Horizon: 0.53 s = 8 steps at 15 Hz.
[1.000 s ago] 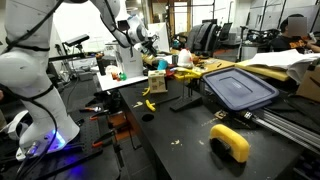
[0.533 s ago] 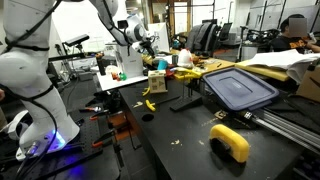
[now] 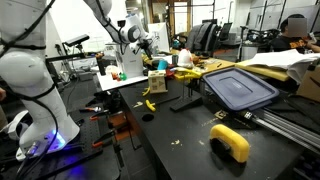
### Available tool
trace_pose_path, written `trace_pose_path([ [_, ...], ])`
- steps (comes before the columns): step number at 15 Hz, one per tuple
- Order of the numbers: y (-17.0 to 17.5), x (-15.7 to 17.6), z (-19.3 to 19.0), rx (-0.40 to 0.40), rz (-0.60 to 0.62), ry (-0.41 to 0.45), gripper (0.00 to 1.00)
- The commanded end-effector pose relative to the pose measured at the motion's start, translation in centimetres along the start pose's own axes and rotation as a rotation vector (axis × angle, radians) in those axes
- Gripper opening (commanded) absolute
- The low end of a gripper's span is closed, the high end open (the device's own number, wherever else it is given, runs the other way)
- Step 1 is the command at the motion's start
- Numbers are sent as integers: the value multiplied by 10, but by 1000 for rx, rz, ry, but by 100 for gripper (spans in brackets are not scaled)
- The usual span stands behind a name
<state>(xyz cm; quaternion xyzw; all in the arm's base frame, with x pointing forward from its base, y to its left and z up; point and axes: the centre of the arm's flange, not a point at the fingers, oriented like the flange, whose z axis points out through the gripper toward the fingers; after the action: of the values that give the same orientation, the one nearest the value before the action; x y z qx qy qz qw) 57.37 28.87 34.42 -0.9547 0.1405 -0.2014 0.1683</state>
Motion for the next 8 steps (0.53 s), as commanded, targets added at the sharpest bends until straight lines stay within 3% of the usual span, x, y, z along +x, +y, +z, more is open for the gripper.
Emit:
trace_pose_path([
  [1, 5, -18, -25, -35, 30, 3, 4],
  [4, -3, -27, -52, -86, 53, 41, 4],
  [8, 7, -7, -67, -157, 72, 96, 4],
])
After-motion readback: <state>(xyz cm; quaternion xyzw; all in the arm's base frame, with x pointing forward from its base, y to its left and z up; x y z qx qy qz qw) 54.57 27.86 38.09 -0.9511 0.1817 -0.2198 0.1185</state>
